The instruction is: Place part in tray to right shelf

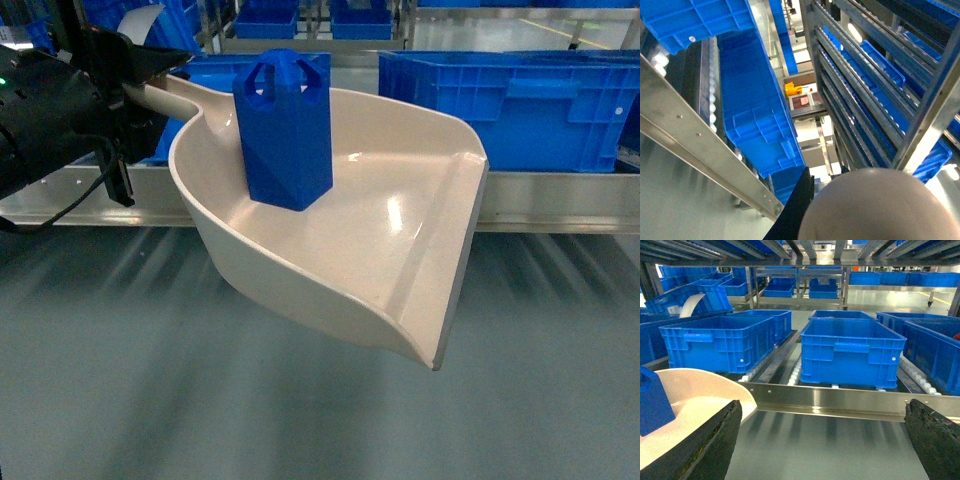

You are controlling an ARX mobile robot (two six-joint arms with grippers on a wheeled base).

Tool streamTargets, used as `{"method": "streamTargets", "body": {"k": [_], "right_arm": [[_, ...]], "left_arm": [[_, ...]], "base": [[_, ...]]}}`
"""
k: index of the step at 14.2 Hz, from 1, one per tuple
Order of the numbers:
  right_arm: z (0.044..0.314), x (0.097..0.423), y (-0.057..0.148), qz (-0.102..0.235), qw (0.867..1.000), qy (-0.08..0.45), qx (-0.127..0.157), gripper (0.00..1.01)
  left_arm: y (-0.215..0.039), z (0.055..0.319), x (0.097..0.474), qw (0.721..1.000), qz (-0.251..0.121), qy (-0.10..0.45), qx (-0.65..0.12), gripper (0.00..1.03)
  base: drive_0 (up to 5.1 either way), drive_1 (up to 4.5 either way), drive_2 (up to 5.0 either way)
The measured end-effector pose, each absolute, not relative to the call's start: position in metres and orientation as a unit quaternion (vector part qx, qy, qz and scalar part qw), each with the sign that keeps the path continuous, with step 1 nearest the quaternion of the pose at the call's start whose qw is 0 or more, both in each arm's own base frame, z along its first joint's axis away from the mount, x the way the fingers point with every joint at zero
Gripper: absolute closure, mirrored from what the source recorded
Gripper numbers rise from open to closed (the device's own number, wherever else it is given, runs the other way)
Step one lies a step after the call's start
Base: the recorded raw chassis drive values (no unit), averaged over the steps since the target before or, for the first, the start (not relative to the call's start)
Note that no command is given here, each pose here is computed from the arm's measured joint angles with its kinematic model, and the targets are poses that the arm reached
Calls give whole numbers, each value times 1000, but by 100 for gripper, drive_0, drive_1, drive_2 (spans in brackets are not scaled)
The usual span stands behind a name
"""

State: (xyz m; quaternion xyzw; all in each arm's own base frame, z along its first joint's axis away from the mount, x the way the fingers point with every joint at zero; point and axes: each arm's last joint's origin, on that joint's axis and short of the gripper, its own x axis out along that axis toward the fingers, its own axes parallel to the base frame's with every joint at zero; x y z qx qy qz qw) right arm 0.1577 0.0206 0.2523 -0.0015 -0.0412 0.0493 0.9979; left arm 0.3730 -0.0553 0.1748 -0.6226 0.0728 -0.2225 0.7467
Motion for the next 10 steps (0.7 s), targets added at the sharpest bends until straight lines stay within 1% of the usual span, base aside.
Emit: {"method": "streamTargets", "body": {"k": [3,4,5,10], "right_arm": [[252,158,21,50,998,-41,-1,3],[252,158,21,49,998,-42,-1,3],[252,158,21,49,998,-41,-1,3],[251,158,21,50,998,-36,-2,3]], "left_arm": [[-52,175,373,748,-219,68,-623,91],[-54,176,373,747,-223,68,-622,91],[-57,175,373,746,-227,73,-622,91],[-54,175,373,747,-222,70,-622,91]], "base": [[252,237,-506],[253,238,-504],[31,454,-392],[31,454,-392]]}}
